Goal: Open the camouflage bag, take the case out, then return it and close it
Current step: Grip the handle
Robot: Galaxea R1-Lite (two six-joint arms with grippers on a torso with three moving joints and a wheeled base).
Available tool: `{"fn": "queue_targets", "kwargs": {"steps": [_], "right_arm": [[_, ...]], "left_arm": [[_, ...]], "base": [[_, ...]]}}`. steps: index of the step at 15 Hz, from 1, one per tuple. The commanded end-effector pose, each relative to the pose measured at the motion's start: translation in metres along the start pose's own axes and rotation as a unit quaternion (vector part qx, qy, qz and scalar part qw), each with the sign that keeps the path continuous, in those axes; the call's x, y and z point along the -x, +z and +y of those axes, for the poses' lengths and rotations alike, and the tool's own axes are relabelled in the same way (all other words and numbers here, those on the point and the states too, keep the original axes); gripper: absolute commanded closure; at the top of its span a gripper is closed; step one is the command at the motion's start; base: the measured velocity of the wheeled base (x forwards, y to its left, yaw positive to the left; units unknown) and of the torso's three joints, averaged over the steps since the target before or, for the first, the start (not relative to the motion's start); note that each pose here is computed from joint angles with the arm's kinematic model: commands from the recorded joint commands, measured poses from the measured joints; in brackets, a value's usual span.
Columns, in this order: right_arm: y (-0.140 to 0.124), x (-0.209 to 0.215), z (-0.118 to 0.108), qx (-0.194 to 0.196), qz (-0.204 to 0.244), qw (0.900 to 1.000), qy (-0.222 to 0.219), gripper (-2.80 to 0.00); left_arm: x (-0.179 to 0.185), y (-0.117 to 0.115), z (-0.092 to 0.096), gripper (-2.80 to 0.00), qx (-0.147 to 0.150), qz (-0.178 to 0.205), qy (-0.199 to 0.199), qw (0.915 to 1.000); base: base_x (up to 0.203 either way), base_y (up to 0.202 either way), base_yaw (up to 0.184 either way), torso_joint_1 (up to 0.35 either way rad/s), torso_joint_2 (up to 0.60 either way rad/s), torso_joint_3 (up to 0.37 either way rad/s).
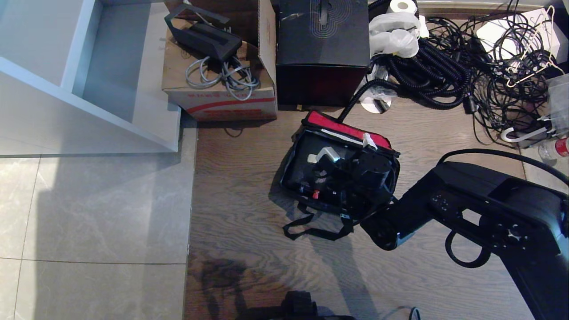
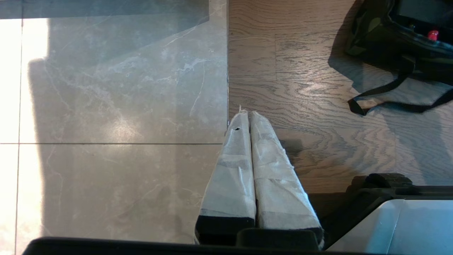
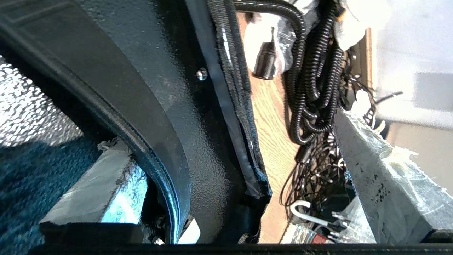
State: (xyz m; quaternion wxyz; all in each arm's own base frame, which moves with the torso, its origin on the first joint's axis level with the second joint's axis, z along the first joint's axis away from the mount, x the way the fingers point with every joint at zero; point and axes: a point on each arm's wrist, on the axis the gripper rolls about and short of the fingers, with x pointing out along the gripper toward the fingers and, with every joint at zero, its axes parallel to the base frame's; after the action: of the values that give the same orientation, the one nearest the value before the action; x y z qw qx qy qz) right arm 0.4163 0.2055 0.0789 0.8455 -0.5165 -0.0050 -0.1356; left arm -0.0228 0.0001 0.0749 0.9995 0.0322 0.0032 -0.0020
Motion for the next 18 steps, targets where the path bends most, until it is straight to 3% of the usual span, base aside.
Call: {"fn": "queue_targets", "kwargs": {"steps": [1, 6, 9, 10, 18], "right_arm": [[-0.006, -0.001, 0.016, 0.008, 0.005, 1.000, 0.007, -2.80], [-0.008, -0.007, 0.030, 0.000, 0.001, 1.000, -0.006, -2.80], [-0.016, -0.008, 0.037, 0.002, 0.027, 1.000, -0.010, -2.80], [-0.016, -0.009, 0.038, -0.002, 0.032, 0.999, -0.013, 0.00], [-0.005, 0.003, 0.041, -0.020, 0.017, 1.000, -0.015, 0.00]], "left_arm": [[0.000, 0.000, 0.000, 0.00, 0.000, 0.000, 0.000, 1.0000], [0.000, 0.000, 0.000, 0.00, 0.000, 0.000, 0.000, 1.0000], [0.000, 0.000, 0.000, 0.00, 0.000, 0.000, 0.000, 1.0000], [0.000, 0.000, 0.000, 0.00, 0.000, 0.000, 0.001, 1.0000], [0.000, 0.000, 0.000, 0.00, 0.000, 0.000, 0.000, 1.0000]], "base": [[0.000, 0.000, 0.000, 0.000, 0.00, 0.000], [0.000, 0.000, 0.000, 0.000, 0.00, 0.000], [0.000, 0.000, 0.000, 0.000, 0.00, 0.000], [0.000, 0.000, 0.000, 0.000, 0.00, 0.000], [0.000, 0.000, 0.000, 0.000, 0.00, 0.000]]}}
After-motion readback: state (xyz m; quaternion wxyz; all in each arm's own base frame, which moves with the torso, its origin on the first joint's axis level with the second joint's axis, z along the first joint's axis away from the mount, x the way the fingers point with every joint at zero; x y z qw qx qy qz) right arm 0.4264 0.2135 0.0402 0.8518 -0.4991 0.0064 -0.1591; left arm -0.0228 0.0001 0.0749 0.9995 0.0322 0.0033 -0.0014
